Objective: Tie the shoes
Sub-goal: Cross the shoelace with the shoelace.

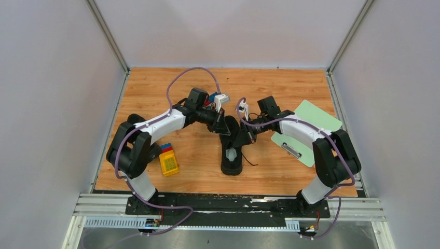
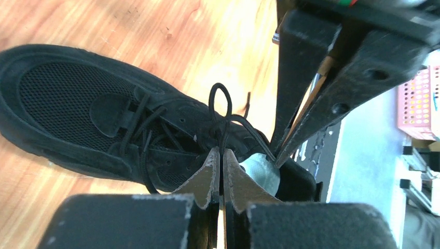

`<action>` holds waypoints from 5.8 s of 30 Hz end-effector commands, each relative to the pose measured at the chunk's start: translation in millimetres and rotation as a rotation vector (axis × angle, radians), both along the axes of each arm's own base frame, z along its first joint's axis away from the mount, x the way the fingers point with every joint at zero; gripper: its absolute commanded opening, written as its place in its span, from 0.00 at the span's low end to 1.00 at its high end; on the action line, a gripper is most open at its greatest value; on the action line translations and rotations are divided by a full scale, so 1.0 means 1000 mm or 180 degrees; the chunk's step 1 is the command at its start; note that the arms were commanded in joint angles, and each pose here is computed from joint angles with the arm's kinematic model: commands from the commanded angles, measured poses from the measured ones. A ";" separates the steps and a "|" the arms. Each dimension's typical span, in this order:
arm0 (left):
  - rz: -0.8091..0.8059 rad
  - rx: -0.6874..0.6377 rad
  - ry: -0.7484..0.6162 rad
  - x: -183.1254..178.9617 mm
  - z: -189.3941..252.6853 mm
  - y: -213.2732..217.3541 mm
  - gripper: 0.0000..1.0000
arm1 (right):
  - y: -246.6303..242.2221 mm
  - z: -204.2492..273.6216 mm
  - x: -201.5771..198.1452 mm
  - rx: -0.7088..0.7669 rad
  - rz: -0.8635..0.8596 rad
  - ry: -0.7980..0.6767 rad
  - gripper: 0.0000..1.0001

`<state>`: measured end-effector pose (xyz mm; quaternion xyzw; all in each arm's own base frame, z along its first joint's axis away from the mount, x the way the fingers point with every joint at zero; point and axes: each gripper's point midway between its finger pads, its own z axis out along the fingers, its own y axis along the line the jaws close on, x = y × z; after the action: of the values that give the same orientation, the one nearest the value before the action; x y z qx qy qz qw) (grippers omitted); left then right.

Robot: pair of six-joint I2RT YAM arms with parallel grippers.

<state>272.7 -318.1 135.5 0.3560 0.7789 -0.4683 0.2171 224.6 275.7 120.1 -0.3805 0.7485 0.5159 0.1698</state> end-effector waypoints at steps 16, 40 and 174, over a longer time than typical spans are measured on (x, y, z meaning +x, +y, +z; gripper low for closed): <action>-0.0058 -0.0566 -0.0094 -0.002 0.033 -0.013 0.02 | -0.004 0.027 0.022 0.0003 -0.0063 -0.0234 0.27; -0.0107 -0.0796 -0.0199 -0.009 0.037 -0.013 0.02 | -0.038 0.003 0.053 0.0132 -0.0672 0.0853 0.23; -0.0644 0.0397 -0.1653 0.001 0.033 -0.016 0.32 | -0.035 0.088 0.065 0.0576 -0.0517 0.0690 0.00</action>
<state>256.1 -325.4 147.9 0.5602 0.6952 -0.3435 0.2912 289.0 238.8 189.9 -0.2254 0.7533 0.6012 0.1423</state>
